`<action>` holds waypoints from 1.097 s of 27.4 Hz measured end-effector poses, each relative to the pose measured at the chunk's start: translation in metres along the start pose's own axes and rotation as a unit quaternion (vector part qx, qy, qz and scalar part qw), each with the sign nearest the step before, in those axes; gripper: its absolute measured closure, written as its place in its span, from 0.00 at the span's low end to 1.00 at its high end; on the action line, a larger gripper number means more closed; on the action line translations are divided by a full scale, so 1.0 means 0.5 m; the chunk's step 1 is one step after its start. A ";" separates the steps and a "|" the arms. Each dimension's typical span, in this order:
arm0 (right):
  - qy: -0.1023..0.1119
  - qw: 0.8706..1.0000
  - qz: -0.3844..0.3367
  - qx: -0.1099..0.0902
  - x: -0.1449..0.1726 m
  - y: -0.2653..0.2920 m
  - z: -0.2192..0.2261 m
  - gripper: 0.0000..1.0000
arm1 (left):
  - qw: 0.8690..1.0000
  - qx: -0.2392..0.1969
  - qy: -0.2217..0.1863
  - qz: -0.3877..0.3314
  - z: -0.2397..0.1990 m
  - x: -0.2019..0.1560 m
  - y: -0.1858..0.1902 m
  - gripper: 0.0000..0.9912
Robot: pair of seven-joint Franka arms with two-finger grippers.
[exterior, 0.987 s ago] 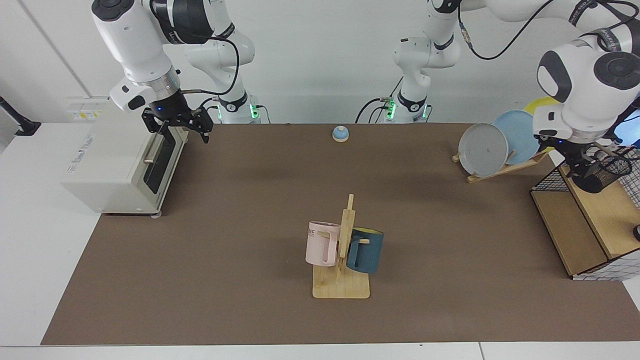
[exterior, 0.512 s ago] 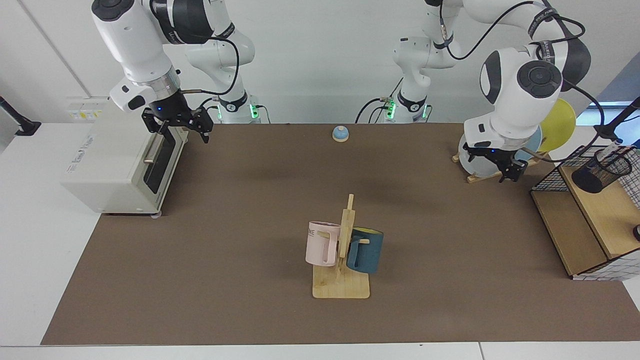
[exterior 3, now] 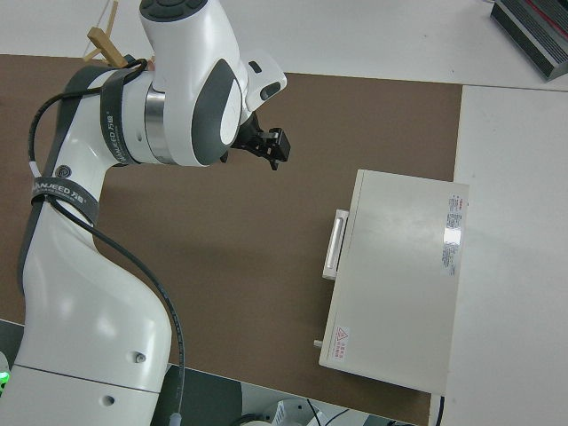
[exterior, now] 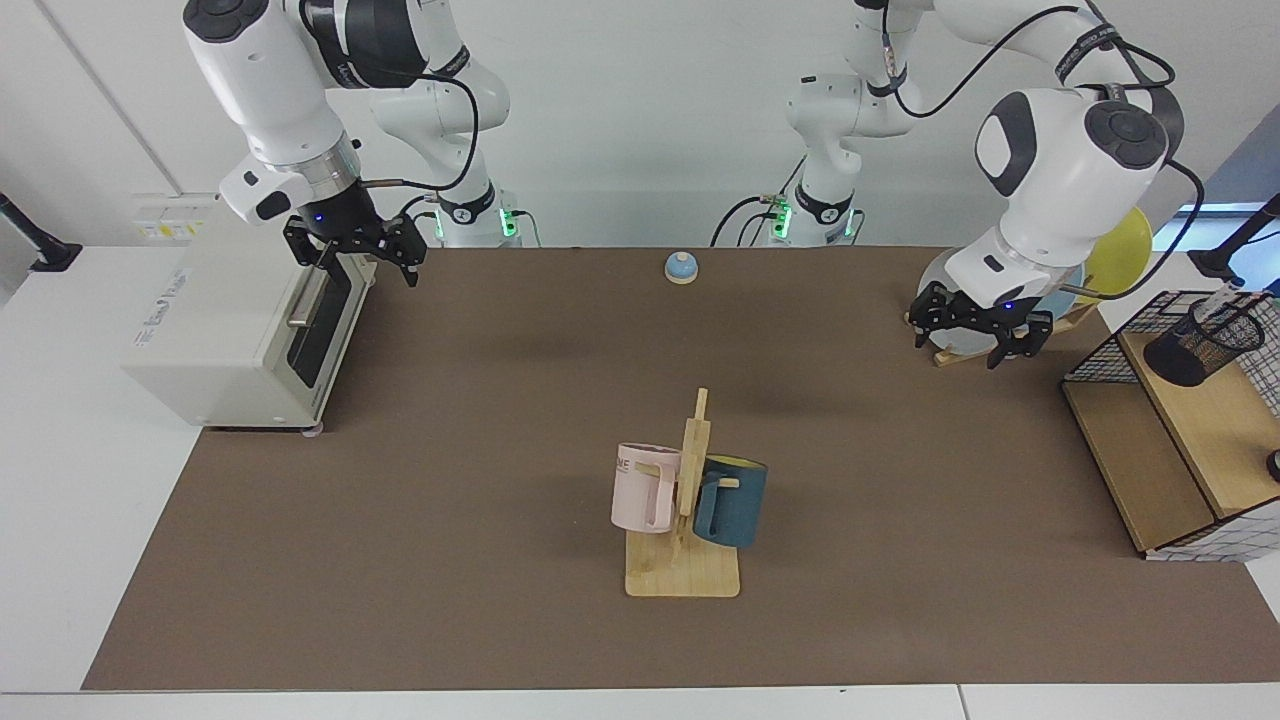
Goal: Put markers into pen holder
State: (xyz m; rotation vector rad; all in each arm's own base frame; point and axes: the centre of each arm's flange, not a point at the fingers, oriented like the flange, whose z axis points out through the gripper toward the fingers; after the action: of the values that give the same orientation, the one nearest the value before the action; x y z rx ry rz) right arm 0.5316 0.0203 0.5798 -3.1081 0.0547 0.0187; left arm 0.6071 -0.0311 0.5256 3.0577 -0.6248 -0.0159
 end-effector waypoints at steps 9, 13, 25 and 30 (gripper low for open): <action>0.000 1.000 0.000 0.000 0.000 0.000 0.000 0.00 | 0.997 -0.007 0.010 -0.076 -0.021 -0.024 -0.043 0.00; 0.000 1.000 0.000 0.000 0.000 0.000 0.000 0.00 | 0.995 -0.010 0.007 -0.103 -0.055 -0.048 -0.036 0.00; 0.000 1.000 0.000 0.000 0.000 0.000 0.000 0.00 | 0.995 0.016 0.005 -0.098 -0.120 -0.115 0.018 0.00; 0.000 1.000 0.000 0.000 0.000 0.000 0.000 0.00 | 0.995 0.017 0.011 -0.097 -0.116 -0.146 0.030 0.00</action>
State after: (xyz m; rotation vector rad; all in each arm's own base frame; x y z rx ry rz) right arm 0.5316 0.0203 0.5798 -3.1081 0.0547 0.0187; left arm 0.5351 -0.0153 0.5844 3.1341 -0.3294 0.0259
